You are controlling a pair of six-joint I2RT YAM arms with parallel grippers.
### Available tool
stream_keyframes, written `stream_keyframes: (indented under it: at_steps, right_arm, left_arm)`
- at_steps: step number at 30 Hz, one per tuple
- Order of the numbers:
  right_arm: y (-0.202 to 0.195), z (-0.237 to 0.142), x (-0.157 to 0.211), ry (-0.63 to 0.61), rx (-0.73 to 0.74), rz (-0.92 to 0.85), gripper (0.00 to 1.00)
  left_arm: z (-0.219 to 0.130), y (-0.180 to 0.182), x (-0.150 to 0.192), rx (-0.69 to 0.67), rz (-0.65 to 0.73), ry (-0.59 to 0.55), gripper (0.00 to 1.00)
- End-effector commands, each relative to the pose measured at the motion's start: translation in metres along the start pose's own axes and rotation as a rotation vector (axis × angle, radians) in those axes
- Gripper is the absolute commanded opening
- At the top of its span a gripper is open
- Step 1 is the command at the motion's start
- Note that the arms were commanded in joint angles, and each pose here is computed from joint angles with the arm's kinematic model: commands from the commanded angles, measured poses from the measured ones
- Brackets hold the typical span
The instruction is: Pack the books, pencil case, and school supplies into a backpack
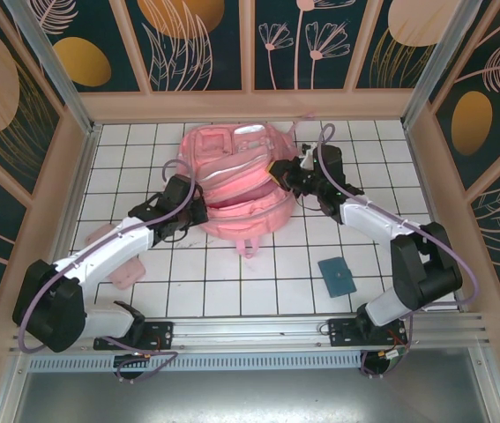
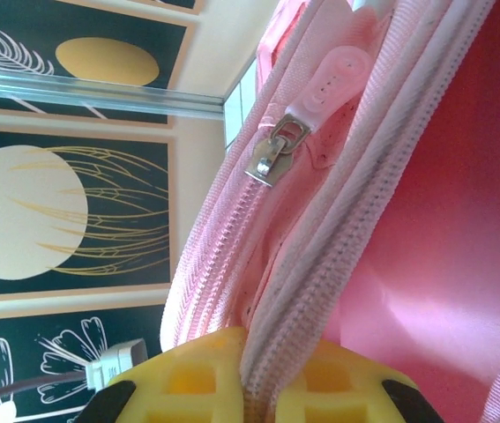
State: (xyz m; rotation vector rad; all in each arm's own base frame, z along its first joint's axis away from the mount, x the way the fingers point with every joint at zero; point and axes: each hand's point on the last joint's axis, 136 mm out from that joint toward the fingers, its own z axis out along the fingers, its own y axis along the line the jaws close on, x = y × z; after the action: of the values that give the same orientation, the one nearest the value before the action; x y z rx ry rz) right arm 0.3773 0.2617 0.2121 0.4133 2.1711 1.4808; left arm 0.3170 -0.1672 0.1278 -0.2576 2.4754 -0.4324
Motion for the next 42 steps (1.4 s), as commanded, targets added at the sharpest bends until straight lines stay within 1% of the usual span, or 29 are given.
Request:
stream_keyframes:
  at_steps: [1,5,8,12,15,16,18,20,21,22,24,26,30,34,35,38,40,41,42]
  right_arm:
    - [0.038,-0.032,-0.038,-0.153,-0.088,-0.137,0.00]
    - [0.031,-0.036,-0.037,-0.128,-0.066,-0.162,0.00]
    - [0.030,-0.039,-0.036,-0.104,-0.075,-0.184,0.00]
    - [0.033,-0.039,-0.032,-0.060,-0.086,-0.223,0.00]
    - [0.025,-0.038,-0.027,-0.030,-0.058,-0.205,0.01]
    - [0.021,-0.038,-0.026,-0.028,-0.043,-0.191,0.12]
    - [0.012,-0.036,-0.019,-0.031,-0.012,-0.143,0.37]
    - [0.009,-0.031,-0.007,-0.022,-0.009,-0.102,0.53]
    - [0.008,-0.028,-0.001,-0.018,-0.014,-0.079,0.57]
    - [0.009,-0.025,0.004,-0.017,-0.024,-0.054,0.59]
    - [0.013,-0.019,0.015,-0.014,-0.062,-0.008,0.59]
    - [0.017,-0.013,0.022,-0.017,-0.087,0.041,0.59]
    - [0.026,-0.007,0.029,-0.044,-0.111,0.111,0.56]
    - [0.017,-0.003,0.031,-0.060,-0.078,0.182,0.45]
    - [0.014,-0.003,0.030,-0.067,-0.069,0.195,0.40]
    - [0.007,-0.002,0.029,-0.083,-0.042,0.207,0.18]
    - [0.001,-0.004,0.025,-0.107,0.000,0.192,0.06]
    - [-0.005,-0.007,0.024,-0.120,0.033,0.180,0.02]
    - [-0.007,-0.010,0.022,-0.130,0.050,0.168,0.00]
  left_arm:
    - [0.006,0.042,-0.029,-0.147,0.015,-0.105,0.00]
    - [0.014,0.040,-0.062,-0.123,0.075,-0.195,0.00]
    - [0.024,0.026,-0.078,-0.069,0.187,-0.218,0.00]
    - [0.032,0.000,-0.080,0.036,0.362,-0.196,0.00]
    - [0.024,-0.017,-0.074,0.137,0.421,-0.175,0.00]
    - [0.020,-0.026,-0.070,0.192,0.441,-0.168,0.00]
    - [0.011,-0.042,-0.061,0.296,0.463,-0.157,0.00]
    - [0.004,-0.055,-0.056,0.365,0.476,-0.152,0.00]
    - [0.002,-0.060,-0.054,0.384,0.482,-0.153,0.00]
    - [0.000,-0.064,-0.052,0.397,0.486,-0.155,0.00]
    - [-0.002,-0.074,-0.048,0.430,0.496,-0.154,0.00]
    - [-0.003,-0.082,-0.045,0.447,0.500,-0.156,0.00]
    - [-0.002,-0.096,-0.038,0.473,0.520,-0.146,0.00]
    - [-0.004,-0.098,-0.038,0.469,0.528,-0.155,0.00]
    - [-0.004,-0.097,-0.038,0.465,0.531,-0.156,0.00]
    - [-0.004,-0.091,-0.043,0.417,0.518,-0.174,0.00]
    - [0.000,-0.077,-0.051,0.325,0.486,-0.189,0.00]
    - [0.003,-0.066,-0.056,0.253,0.461,-0.201,0.00]
    - [0.004,-0.057,-0.060,0.197,0.445,-0.206,0.00]
